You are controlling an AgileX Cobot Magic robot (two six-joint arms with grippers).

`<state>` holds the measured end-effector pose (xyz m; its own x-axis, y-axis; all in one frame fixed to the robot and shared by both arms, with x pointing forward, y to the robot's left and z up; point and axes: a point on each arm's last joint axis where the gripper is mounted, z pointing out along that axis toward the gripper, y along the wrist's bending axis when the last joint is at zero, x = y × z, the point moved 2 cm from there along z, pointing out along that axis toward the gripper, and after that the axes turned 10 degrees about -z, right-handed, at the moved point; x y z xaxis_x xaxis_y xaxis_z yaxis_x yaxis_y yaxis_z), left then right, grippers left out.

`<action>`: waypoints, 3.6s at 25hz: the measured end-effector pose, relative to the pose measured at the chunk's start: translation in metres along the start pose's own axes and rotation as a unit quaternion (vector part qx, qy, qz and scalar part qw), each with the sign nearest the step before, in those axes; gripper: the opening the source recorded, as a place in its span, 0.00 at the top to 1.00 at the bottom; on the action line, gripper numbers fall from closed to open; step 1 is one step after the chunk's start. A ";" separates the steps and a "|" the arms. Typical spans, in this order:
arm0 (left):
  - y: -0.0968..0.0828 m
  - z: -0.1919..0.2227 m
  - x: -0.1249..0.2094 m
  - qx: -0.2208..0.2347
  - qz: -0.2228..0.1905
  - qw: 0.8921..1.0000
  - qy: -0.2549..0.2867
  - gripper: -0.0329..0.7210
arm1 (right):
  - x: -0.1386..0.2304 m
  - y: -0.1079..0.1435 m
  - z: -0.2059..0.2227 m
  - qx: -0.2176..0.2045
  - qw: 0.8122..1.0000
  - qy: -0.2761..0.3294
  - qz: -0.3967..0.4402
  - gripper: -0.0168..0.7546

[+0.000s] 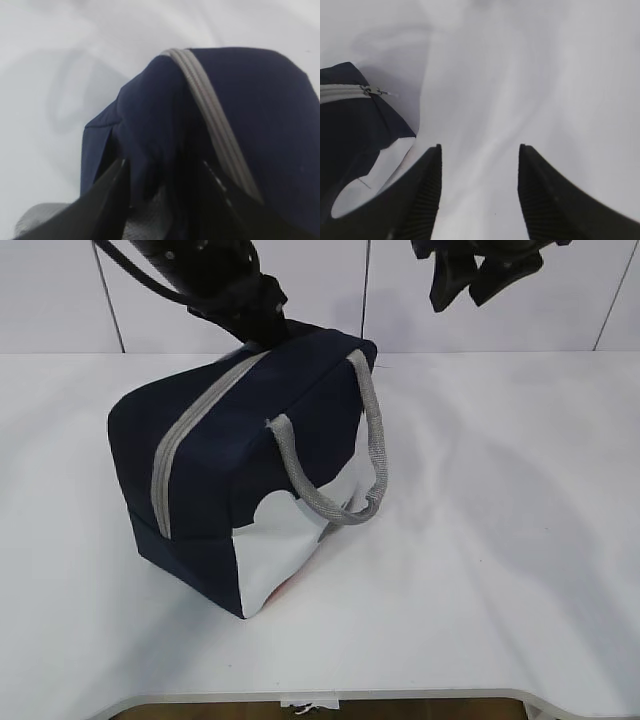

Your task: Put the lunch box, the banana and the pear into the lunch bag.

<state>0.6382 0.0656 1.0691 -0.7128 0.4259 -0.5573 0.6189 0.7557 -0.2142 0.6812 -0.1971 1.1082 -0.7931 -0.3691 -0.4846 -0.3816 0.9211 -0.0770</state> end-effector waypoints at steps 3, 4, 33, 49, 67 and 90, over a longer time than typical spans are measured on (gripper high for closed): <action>0.000 -0.013 0.002 -0.018 0.013 1.000 0.010 0.48 | -0.001 0.002 -0.018 -0.003 1.000 -0.019 0.002 0.48; 0.000 -0.018 0.003 -0.023 0.015 1.000 0.015 0.48 | -0.002 0.002 -0.026 -0.004 1.000 -0.026 0.002 0.48; -0.022 -0.124 0.041 -0.086 -0.040 0.995 0.028 0.59 | 0.112 0.024 -0.149 0.006 0.999 -0.042 0.000 0.48; -0.032 -0.142 0.133 -0.089 -0.055 0.990 0.096 0.62 | 0.192 0.038 -0.186 0.020 0.998 -0.059 -0.004 0.48; -0.063 -0.211 0.223 -0.082 -0.037 0.994 -0.069 0.64 | 0.318 0.062 -0.229 0.042 0.985 -0.166 -0.015 0.48; -0.065 -0.199 0.334 -0.086 -0.021 0.975 -0.202 0.64 | 0.386 0.071 -0.161 0.062 0.978 -0.201 -0.020 0.48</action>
<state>0.2943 0.2583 1.0563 -0.5272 0.1884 -0.8286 0.5024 0.8555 -0.1251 0.2711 -0.2939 1.0560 -0.5196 -0.3490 -0.7799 -0.3276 0.9244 -0.1954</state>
